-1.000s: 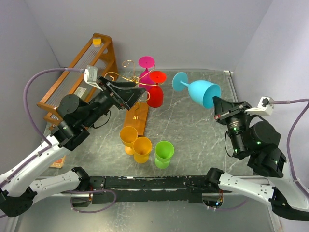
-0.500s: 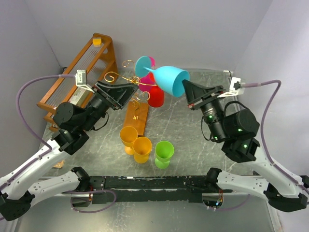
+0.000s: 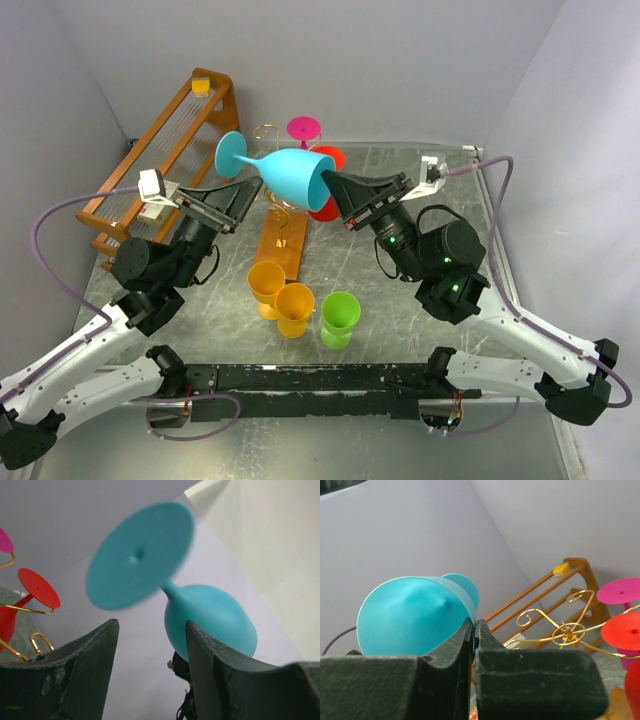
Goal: Place the wine glass upside down on the wine glass rack
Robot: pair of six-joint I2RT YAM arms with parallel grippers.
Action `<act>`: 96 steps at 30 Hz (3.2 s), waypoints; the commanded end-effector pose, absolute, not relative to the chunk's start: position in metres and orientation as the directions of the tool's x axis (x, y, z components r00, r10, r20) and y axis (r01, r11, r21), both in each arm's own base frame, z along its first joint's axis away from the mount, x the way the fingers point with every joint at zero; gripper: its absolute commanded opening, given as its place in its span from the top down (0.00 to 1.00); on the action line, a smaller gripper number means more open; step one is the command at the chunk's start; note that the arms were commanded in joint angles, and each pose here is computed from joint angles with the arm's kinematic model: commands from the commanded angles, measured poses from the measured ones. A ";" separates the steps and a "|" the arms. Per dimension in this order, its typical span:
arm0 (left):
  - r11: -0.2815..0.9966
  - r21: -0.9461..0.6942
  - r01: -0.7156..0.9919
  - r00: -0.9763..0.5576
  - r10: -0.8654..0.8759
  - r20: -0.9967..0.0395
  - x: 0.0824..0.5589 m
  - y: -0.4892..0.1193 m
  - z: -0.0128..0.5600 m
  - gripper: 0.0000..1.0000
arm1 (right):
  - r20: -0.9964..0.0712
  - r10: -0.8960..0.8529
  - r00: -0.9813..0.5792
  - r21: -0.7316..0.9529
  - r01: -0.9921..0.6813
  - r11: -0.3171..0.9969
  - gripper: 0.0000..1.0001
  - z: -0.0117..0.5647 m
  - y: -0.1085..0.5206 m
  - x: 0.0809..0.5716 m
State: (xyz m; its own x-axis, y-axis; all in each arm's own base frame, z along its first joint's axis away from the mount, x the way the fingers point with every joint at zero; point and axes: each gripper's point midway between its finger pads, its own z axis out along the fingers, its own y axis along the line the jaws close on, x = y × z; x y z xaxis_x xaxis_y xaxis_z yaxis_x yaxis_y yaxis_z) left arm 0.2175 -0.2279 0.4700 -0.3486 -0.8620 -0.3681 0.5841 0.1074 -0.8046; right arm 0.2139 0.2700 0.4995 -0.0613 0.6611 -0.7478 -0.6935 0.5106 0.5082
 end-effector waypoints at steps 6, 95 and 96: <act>-0.034 -0.796 0.605 -0.254 -0.955 -0.153 0.210 -0.181 0.492 0.33 | -0.691 0.705 -0.160 0.546 -0.755 0.363 1.00 0.500 0.282 0.195; 0.827 0.045 0.560 0.342 -0.182 -0.922 0.236 -0.192 0.488 0.93 | -0.621 0.619 -0.480 0.740 -0.619 0.262 0.56 0.534 0.384 0.230; 0.828 0.047 0.559 0.343 -0.179 -0.922 0.236 -0.192 0.488 0.93 | -0.617 0.615 -0.491 0.746 -0.614 0.259 0.60 0.533 0.386 0.229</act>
State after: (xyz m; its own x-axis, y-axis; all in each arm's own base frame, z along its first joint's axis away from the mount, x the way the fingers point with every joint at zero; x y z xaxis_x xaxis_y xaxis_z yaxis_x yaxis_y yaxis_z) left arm 0.2386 -0.1939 0.4835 0.3137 -0.1897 -0.9304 0.5593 0.8287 0.0196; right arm 0.2378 0.3797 0.5243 -0.4331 0.6143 -0.6596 -0.6210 0.3270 0.7123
